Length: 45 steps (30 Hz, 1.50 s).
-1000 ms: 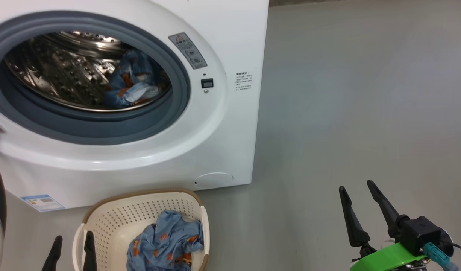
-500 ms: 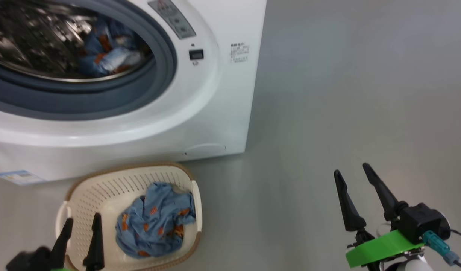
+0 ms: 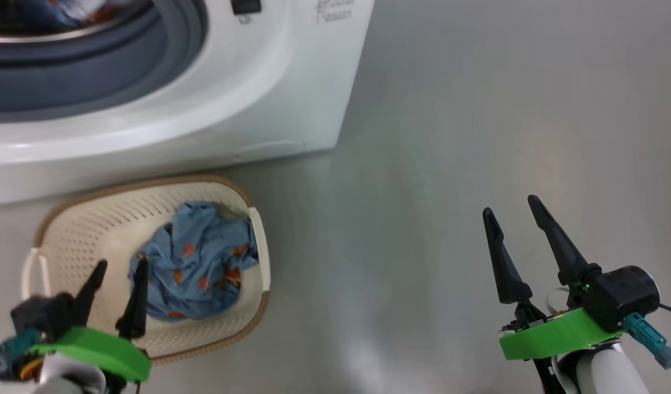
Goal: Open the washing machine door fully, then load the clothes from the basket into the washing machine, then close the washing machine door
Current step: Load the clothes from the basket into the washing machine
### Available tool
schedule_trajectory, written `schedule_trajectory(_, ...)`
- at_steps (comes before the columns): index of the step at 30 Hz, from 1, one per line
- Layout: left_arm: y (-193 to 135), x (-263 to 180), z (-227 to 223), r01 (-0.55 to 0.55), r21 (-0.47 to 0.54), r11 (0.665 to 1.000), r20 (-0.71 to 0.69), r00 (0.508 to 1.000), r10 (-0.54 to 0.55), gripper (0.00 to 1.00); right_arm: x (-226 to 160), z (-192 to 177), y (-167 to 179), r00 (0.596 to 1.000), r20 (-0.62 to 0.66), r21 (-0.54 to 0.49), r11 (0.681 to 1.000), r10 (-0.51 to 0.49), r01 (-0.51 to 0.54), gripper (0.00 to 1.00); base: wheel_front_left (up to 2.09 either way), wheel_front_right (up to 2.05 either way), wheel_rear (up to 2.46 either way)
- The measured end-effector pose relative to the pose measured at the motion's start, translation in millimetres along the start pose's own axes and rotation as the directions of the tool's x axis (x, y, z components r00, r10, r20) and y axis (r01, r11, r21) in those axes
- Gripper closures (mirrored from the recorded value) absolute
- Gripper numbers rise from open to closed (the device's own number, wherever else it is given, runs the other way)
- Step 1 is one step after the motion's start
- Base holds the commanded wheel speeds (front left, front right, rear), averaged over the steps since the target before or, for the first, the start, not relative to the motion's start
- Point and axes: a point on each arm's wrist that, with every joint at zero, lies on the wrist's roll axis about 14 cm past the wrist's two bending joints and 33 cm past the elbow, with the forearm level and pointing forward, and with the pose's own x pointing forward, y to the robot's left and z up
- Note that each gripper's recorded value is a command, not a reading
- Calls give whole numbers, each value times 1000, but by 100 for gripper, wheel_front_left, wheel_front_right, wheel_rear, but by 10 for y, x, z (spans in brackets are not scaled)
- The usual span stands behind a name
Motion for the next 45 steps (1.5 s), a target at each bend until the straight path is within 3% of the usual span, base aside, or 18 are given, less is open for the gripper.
schedule_trajectory(7,66,436,-181,48,30,998,-73,996,-46,0,99,-280,-61,998,-62,3,1000,-12,12,0,0,0,0)
schedule_trajectory(16,161,626,-776,96,42,995,-257,963,-82,0,138,-564,-122,991,-127,24,999,-27,31,0,0,0,0)
schedule_trajectory(27,284,757,-1425,215,113,970,-468,873,-139,0,140,-835,-219,980,-190,36,997,-54,62,0,0,0,0)
schedule_trajectory(39,310,896,-1937,315,129,940,-600,779,-179,0,50,-1055,-346,963,-251,33,994,-95,106,0,0,0,0)
schedule_trajectory(45,417,1078,-1994,313,165,935,-612,776,-151,0,16,-1103,-372,958,-268,32,993,-105,117,0,0,0,0)
